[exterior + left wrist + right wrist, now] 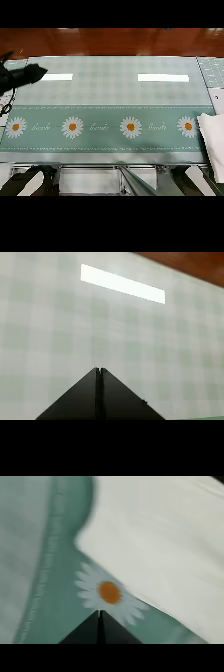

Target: Fold the shirts.

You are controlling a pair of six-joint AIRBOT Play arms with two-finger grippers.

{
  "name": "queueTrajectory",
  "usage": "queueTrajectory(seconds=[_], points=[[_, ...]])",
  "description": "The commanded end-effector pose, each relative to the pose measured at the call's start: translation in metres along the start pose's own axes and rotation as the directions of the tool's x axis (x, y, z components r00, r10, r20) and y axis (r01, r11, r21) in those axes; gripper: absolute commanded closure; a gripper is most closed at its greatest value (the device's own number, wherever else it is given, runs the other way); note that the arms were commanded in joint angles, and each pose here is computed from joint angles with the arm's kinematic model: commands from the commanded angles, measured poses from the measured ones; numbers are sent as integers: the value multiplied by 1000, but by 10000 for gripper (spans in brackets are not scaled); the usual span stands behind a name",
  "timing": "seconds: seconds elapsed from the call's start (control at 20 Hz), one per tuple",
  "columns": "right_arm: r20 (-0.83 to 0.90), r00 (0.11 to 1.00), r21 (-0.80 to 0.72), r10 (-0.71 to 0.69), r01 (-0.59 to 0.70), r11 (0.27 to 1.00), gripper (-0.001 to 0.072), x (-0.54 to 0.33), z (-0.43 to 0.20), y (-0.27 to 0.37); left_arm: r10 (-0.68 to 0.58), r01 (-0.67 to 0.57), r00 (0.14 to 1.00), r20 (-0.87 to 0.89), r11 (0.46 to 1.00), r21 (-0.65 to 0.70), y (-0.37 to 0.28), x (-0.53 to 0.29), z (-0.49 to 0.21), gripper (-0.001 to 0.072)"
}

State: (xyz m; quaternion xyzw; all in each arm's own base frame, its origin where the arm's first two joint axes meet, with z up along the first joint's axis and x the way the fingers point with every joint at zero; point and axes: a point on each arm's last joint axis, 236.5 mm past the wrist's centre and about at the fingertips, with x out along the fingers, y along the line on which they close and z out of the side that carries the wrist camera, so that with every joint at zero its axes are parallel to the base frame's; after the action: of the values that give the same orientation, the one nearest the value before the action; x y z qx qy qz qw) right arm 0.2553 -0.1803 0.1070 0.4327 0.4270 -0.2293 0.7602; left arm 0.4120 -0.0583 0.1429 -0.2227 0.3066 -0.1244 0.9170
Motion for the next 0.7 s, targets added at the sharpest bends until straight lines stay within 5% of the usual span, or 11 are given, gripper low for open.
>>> queueTrajectory(seconds=[0.0,0.1,0.25,0.4,0.65], points=[[32,924,-342,381,-348,873,689,21,-22,173,-87,93,995,-48,986,136,-54,18,31,691],[-89,926,-572,366,-348,743,689,55,-94,231,-65,108,971,-232,978,179,-69,44,-7,691],[-147,986,-802,81,-167,573,689,127,-176,222,97,-11,902,-422,979,202,-38,67,-76,691],[-118,967,-834,-228,27,551,688,173,-180,160,203,-143,832,-517,978,154,6,65,-128,690],[-126,953,-829,-274,50,557,689,183,-177,147,220,-165,794,-568,975,147,21,63,-155,689]])
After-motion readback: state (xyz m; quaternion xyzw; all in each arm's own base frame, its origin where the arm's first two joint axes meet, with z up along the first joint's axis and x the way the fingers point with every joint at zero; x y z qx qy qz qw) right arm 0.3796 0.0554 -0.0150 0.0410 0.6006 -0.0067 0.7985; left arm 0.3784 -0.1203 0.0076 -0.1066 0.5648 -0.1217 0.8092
